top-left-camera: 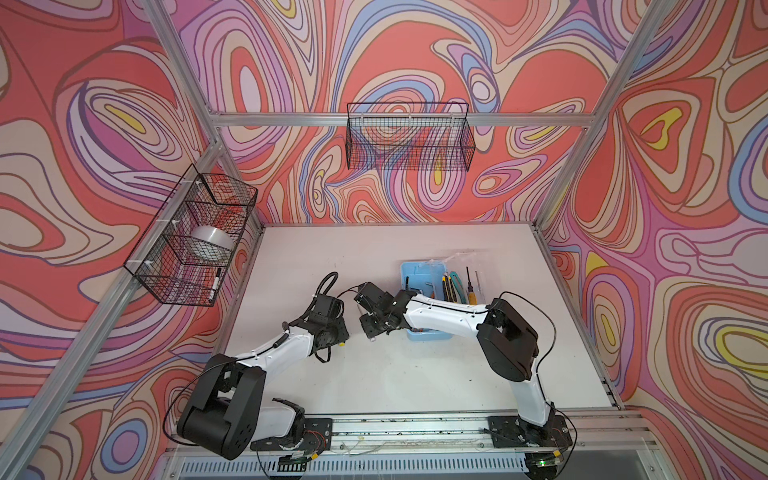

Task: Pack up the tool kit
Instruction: 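Close the right gripper on the clear screwdriver while the left grips the black-yellow one, then carry the clear screwdriver into the box while the left holds the black-yellow one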

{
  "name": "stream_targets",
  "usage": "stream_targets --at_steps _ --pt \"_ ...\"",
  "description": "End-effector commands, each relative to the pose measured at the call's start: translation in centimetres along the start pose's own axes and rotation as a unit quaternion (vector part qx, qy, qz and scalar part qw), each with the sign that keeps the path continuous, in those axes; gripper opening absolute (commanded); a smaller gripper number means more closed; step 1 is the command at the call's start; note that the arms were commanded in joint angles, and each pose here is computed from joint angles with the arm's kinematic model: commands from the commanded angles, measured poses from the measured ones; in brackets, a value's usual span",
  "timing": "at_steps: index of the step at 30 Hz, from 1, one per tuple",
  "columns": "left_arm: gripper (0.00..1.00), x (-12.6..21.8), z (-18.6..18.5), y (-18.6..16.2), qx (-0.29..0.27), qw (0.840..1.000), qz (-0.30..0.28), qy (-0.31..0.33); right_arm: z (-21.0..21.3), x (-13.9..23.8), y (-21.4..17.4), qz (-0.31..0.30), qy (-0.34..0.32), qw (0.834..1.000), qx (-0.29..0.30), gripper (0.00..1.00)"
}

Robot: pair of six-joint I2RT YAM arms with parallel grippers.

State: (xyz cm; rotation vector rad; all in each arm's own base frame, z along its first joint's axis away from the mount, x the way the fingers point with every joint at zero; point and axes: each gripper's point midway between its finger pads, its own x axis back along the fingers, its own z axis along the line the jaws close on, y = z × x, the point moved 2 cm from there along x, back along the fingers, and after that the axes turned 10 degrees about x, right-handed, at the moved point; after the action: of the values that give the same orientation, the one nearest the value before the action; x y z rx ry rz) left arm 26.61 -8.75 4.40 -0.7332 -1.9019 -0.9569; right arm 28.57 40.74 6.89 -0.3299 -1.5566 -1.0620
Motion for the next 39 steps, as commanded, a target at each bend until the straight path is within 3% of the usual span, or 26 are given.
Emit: stream_targets --at_steps 1,17,24,27,33,39 --pt "0.47 0.2 0.2 -0.2 0.006 1.000 -0.003 -0.004 0.3 -0.6 0.4 -0.001 0.003 1.000 -0.001 0.40" --pt "0.45 0.0 0.0 -0.2 0.007 1.000 -0.004 -0.010 0.4 -3.5 -0.9 0.034 0.000 0.999 -0.003 0.32" --pt "0.41 -0.5 -0.2 -0.1 0.007 1.000 0.002 -0.003 0.5 -3.4 -1.1 0.038 0.002 0.999 -0.005 0.18" --pt "0.40 -0.9 -0.4 -0.1 0.007 1.000 0.006 -0.003 0.3 -2.8 -1.3 0.036 0.002 0.999 -0.006 0.02" --pt "0.39 -1.2 -0.8 0.1 0.007 1.000 0.012 -0.004 -0.4 1.3 -0.6 0.004 -0.011 1.000 0.000 0.00" --pt "0.35 -1.2 -1.3 0.4 0.006 1.000 0.009 -0.011 -3.6 10.8 0.3 -0.064 -0.069 0.995 -0.015 0.00"
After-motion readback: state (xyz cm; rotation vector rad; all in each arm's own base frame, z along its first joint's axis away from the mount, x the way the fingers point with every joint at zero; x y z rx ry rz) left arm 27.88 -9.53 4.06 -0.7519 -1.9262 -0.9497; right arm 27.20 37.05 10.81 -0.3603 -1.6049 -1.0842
